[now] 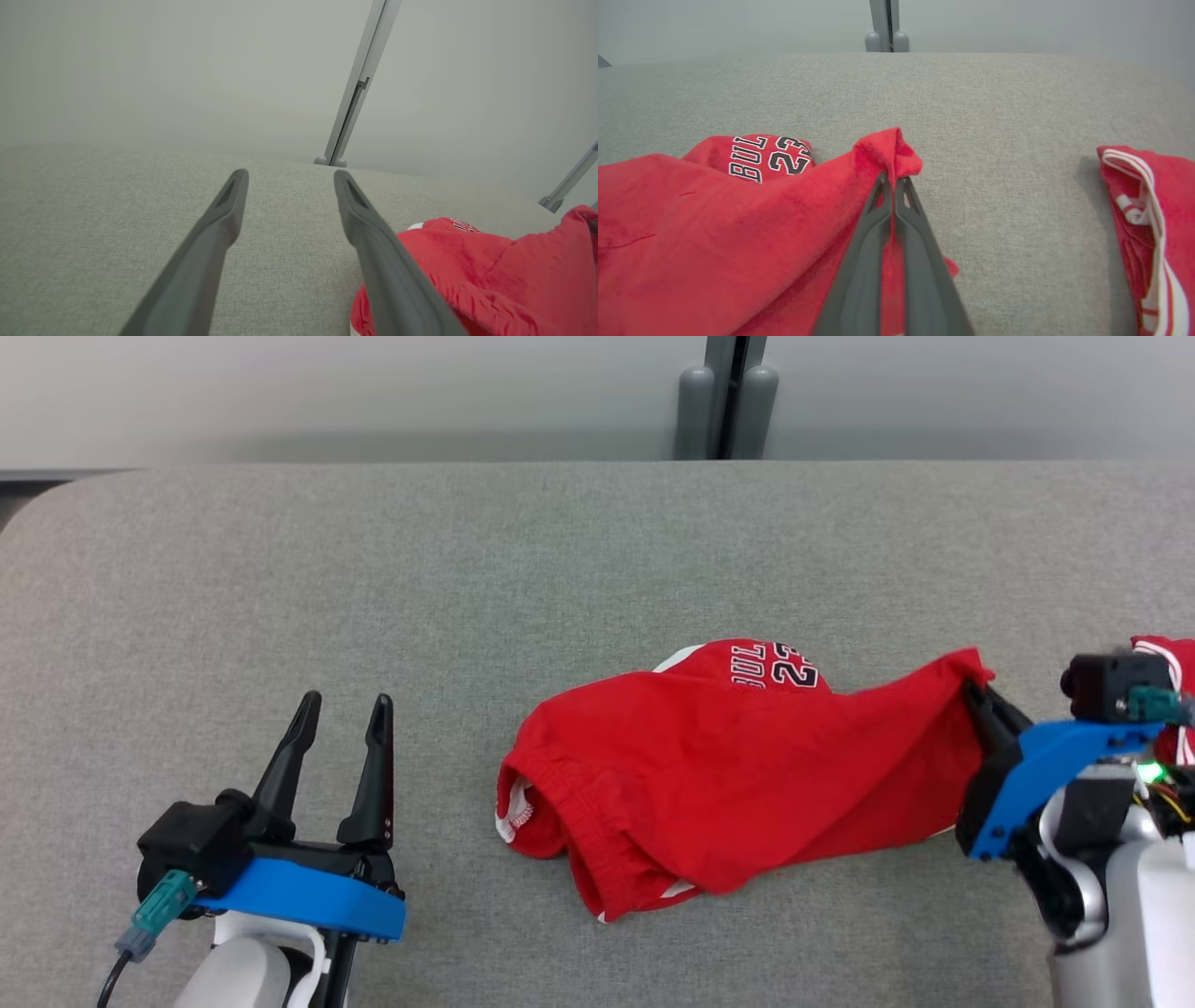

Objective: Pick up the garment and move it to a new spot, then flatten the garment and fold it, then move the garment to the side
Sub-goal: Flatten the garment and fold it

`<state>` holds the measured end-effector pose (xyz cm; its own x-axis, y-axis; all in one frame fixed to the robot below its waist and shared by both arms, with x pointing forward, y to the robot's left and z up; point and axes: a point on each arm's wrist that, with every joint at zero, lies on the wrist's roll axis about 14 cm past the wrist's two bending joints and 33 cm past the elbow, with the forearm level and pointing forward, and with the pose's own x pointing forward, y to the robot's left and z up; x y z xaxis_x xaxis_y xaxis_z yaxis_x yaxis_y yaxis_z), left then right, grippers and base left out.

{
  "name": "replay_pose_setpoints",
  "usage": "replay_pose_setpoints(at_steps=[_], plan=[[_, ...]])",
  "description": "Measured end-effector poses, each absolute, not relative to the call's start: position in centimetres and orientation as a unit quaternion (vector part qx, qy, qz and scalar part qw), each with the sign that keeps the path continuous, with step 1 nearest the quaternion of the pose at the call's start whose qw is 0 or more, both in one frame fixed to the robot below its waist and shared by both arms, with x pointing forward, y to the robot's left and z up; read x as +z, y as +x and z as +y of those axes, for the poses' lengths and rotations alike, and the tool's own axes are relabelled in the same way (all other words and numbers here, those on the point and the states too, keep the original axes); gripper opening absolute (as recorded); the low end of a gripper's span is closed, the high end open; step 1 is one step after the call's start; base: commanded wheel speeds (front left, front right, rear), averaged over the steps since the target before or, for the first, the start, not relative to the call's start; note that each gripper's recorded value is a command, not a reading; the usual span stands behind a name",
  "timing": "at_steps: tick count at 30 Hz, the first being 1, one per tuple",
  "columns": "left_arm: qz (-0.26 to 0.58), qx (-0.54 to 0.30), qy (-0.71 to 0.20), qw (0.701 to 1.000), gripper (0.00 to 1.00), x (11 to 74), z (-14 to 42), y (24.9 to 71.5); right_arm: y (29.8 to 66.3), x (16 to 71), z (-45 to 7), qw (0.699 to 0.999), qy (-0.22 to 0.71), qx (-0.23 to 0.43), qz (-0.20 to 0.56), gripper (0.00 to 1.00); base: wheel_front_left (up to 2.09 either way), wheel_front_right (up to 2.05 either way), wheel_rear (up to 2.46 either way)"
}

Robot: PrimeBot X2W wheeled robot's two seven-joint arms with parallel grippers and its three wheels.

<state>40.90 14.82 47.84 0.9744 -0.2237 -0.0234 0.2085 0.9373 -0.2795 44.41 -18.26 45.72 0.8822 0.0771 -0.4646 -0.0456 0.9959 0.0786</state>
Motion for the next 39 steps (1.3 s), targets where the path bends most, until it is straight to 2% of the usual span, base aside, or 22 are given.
replay_pose_setpoints(at_steps=[1,2,5,11,20,25,31,39], plan=[[0.029,-0.111,-0.138,0.984,1.00,47.7,14.8,41.0,45.1,45.6,-18.3,0.970,0.037,0.030,0.237,0.93,0.00,0.00,0.00],[0.031,-0.111,-0.137,0.984,1.00,47.6,14.8,41.0,45.7,45.2,-18.0,0.970,0.038,0.033,0.238,1.00,0.00,0.00,0.00],[0.034,-0.109,-0.134,0.984,1.00,47.4,15.0,40.9,46.8,45.1,-17.4,0.974,0.031,0.038,0.221,1.00,0.00,0.00,0.00],[0.028,-0.107,-0.135,0.985,1.00,47.9,15.1,40.6,47.5,48.6,-18.1,0.992,0.007,0.032,0.118,1.00,0.00,0.00,0.00],[0.025,-0.109,-0.143,0.983,1.00,48.3,14.6,39.2,42.3,51.0,-19.0,0.999,-0.008,0.030,0.020,1.00,0.00,0.00,0.00],[0.022,-0.120,-0.145,0.982,1.00,48.5,13.8,38.8,39.9,50.0,-19.6,0.999,0.009,0.016,0.032,1.00,0.00,0.00,0.00],[0.054,-0.168,-0.152,0.972,1.00,47.7,10.8,37.5,40.0,50.0,-18.8,0.999,0.015,0.024,0.032,1.00,0.00,0.00,0.00],[0.174,-0.242,-0.240,0.924,1.00,45.4,4.9,34.0,40.6,49.4,-18.0,0.998,0.016,0.035,0.040,1.00,0.00,0.00,0.00]])
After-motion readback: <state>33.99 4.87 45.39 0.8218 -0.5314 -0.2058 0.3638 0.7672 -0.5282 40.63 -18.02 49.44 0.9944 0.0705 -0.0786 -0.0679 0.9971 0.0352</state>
